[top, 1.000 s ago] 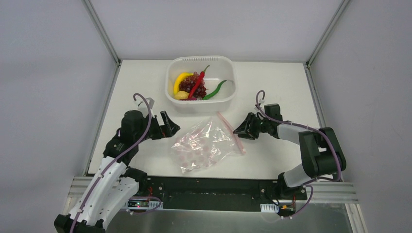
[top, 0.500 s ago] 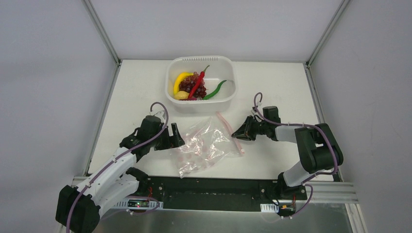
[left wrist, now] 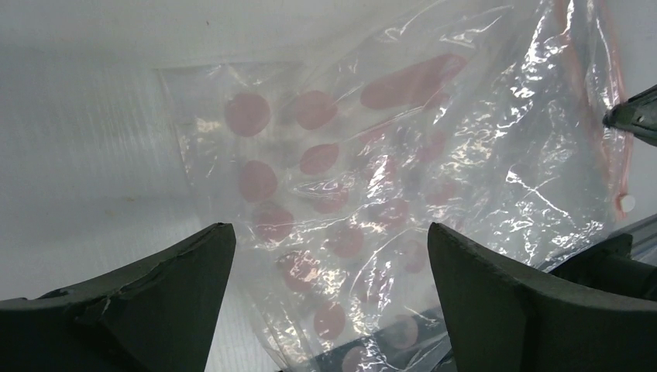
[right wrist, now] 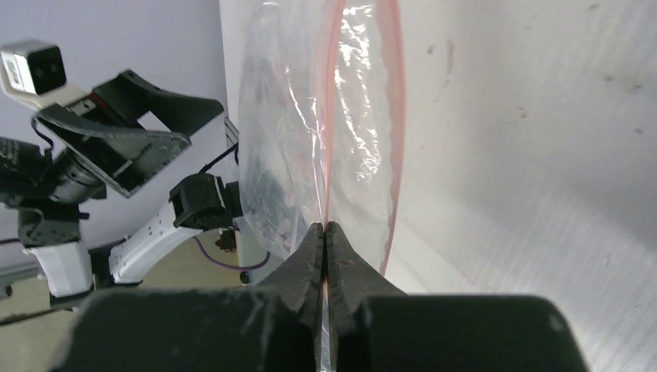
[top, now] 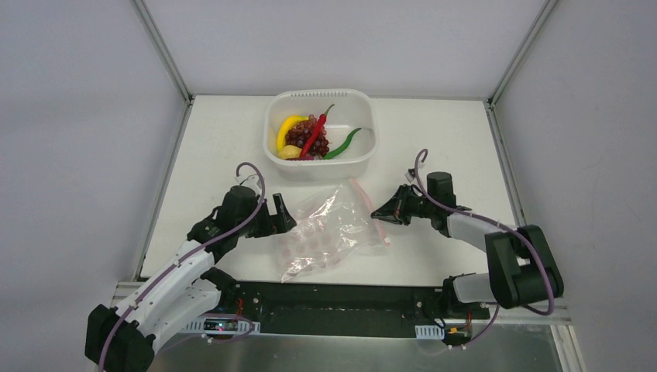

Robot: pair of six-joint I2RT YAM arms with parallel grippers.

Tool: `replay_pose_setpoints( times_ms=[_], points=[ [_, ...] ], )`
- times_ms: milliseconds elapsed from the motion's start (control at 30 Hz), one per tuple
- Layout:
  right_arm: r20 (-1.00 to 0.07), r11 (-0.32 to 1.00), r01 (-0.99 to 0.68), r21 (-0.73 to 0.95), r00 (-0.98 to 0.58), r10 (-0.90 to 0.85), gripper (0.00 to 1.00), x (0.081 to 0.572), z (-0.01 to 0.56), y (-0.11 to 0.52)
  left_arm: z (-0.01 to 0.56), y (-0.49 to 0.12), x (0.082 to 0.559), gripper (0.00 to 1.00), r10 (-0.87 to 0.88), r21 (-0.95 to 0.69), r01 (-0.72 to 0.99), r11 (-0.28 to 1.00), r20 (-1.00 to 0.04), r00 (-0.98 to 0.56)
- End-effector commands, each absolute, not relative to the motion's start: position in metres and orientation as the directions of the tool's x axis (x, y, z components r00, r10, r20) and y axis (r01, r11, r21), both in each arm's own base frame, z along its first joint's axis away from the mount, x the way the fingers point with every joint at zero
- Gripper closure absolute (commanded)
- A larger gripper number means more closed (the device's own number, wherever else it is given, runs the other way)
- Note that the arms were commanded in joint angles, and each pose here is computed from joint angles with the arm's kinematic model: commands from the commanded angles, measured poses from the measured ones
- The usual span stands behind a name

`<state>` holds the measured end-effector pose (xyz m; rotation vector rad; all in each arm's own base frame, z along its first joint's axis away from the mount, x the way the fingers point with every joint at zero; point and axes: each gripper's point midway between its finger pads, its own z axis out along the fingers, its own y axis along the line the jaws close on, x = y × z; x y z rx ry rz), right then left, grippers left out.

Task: Place the food in the zip-top bag and seal the zipper
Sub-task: Pick up the zipper food storage bag at the center of the board, then open the zipper of the food storage bag.

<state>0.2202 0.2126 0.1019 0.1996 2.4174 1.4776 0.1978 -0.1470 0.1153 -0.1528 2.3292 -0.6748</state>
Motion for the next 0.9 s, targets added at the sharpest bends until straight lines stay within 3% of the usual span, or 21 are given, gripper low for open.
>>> replay_pose_setpoints(
  times_ms=[0,167,400,467,600,767,867],
  points=[
    [-0.329,0.488,-0.194,0.851,-0.921,0.209,1.0,0.206,0.139,0.213,0.176,-0.155,0.203,0.01,-0.322,-0.546,0.14,0.826,-0.66,-0.679],
    [-0.517,0.466,-0.358,0.809,-0.811,0.274,1.0,0.199,0.213,0.208,0.229,-0.175,0.201,0.02,-0.3,-0.557,0.218,0.802,-0.69,-0.659],
    [-0.779,0.768,-0.325,0.551,-0.53,0.335,1.0,0.226,0.291,0.145,0.281,-0.21,0.209,0.01,-0.279,-0.564,0.321,0.76,-0.731,-0.623],
    [-0.814,0.802,-0.329,0.498,-0.496,0.302,1.0,0.224,0.308,0.136,0.293,-0.219,0.211,0.01,-0.294,-0.582,0.344,0.737,-0.734,-0.612],
    [-0.79,0.782,-0.377,0.496,-0.57,0.227,1.0,0.212,0.318,0.146,0.312,-0.236,0.211,0.01,-0.321,-0.618,0.386,0.685,-0.731,-0.602],
    [-0.677,0.68,-0.419,0.602,-0.719,0.157,1.0,0.201,0.29,0.183,0.314,-0.258,0.213,0.01,-0.314,-0.641,0.424,0.64,-0.722,-0.617],
    [-0.668,0.678,-0.462,0.572,-0.742,0.058,1.0,0.189,0.268,0.208,0.31,-0.276,0.215,0.05,-0.31,-0.651,0.428,0.627,-0.712,-0.63]
  ],
)
